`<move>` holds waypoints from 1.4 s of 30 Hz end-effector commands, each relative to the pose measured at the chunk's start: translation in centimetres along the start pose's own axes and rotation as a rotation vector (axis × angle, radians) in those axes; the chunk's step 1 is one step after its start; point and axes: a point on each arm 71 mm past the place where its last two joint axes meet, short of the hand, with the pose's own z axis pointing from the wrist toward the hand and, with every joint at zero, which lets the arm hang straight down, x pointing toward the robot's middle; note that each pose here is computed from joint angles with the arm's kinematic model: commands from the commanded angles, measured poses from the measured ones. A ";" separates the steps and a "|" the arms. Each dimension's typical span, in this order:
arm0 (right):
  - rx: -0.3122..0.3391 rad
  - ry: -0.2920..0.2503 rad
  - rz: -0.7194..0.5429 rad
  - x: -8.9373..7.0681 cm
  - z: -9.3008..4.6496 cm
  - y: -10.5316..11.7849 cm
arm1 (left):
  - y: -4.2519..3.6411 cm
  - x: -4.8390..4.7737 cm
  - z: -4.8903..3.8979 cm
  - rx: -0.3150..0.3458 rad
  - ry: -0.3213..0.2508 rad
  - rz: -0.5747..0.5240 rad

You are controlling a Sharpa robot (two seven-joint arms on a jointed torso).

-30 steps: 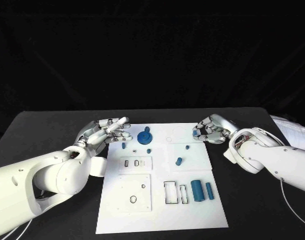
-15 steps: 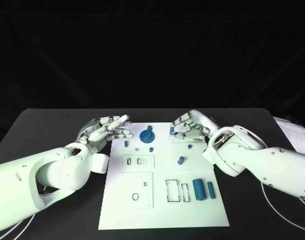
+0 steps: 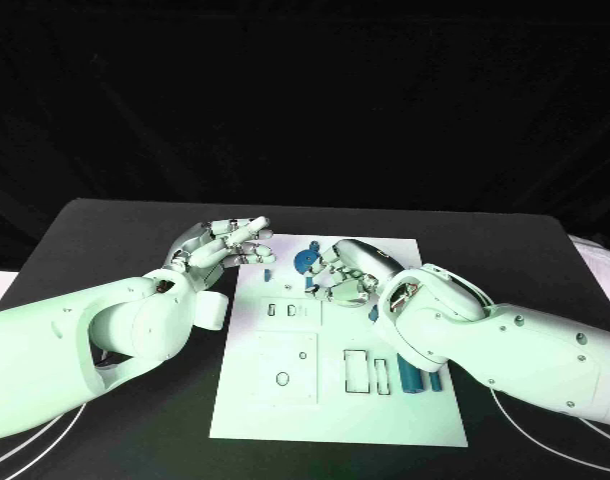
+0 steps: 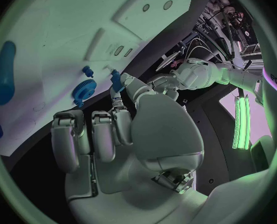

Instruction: Assemble the parts on the task board

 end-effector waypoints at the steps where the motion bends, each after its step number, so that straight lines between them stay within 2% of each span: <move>1: 0.018 0.051 -0.076 0.9 0.2 0.2 | -0.05 0.24 0.05 0.004 0.021 -0.014; 13: 0.011 0.122 -0.119 3.2 0.7 0.9 | 0.01 0.35 0.17 0.004 0.024 -0.015; 24: 0.037 0.152 -0.134 3.7 0.6 0.3 | 0.02 0.34 0.15 0.002 0.025 -0.016; 33: 0.055 0.153 -0.142 3.7 0.3 -0.1 | 0.02 0.28 0.15 0.002 0.024 -0.016; 42: 0.056 0.195 -0.149 4.1 0.0 -0.1 | 0.01 0.33 0.14 0.004 0.026 -0.016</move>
